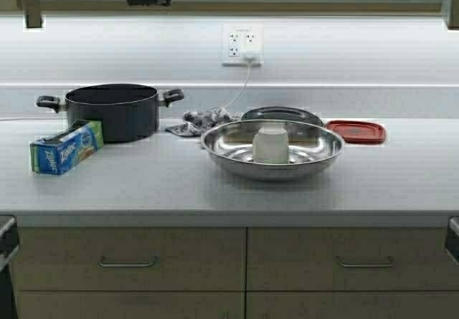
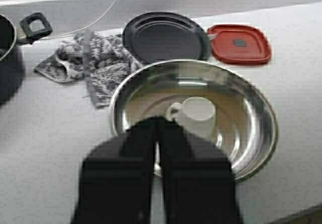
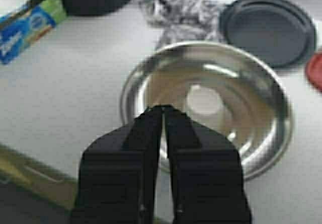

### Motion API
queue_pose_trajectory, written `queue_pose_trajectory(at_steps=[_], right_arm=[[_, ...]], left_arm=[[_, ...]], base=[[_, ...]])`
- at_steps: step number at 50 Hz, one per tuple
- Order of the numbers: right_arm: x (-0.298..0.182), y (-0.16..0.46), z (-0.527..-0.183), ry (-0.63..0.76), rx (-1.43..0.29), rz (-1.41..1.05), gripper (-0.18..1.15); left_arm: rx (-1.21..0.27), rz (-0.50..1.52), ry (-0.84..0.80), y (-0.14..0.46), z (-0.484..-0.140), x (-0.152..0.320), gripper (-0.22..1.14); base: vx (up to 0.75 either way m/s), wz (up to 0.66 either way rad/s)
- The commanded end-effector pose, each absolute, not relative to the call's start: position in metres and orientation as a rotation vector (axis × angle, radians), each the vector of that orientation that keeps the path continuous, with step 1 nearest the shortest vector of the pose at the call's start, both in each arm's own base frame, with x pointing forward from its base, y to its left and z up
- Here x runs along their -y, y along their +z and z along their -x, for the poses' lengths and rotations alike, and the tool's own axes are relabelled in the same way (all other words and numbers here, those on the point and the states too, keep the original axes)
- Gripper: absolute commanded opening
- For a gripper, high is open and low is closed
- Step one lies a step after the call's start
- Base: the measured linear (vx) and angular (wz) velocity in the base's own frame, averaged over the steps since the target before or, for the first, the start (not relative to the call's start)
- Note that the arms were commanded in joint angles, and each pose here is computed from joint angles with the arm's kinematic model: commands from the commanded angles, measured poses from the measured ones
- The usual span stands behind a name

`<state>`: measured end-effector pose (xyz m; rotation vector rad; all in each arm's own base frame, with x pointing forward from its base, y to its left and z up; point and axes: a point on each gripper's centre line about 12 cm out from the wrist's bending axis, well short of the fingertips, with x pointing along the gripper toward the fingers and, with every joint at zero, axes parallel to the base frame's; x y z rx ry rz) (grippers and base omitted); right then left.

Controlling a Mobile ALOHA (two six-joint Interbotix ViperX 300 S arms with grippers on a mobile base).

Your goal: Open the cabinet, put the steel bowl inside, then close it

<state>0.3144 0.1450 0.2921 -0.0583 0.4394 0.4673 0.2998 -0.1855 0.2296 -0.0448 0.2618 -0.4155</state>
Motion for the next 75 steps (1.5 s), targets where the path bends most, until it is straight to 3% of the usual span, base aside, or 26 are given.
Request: queue_pose_trajectory(at_steps=[1,4,13,23,47,55,75], right_arm=[[-0.154,0.293,-0.297,0.472,-0.449,-0.101,1.06],[-0.162,0.28,-0.285,0.472,-0.459,-0.175,1.05],[-0.185,0.22,-0.245,0.44,-0.409,-0.298,1.04],[-0.176,0.153,-0.237,0.323,-0.459,-0.429,1.04],[-0.142,0.066,-0.271,0.169,-0.503,-0.664,1.04],[-0.114,0.048,-0.285,0.118,-0.467,-0.773,1.04],[-0.091,-0.024,-0.298,0.159,-0.381,-1.055,1.04]], left_arm=[[-0.199,0.091,-0.452,0.239,-0.286,0.194,0.93],[-0.184,0.115,-0.466,0.235,-0.278,0.197,1.06],[-0.176,0.195,-0.489,0.2,-0.261,0.194,1.02],[-0.2,0.358,-0.486,0.144,-0.26,0.187,1.03],[-0.222,0.836,-0.395,0.031,-0.298,0.158,1.03],[-0.243,0.889,-0.416,0.011,-0.315,0.166,1.03],[-0.261,0.917,-0.377,-0.015,-0.327,0.159,1.03]], base=[[0.0,0.0],[0.0,0.0],[0.0,0.0],[0.0,0.0],[0.01,0.0],[0.06,0.01],[0.11,-0.02]])
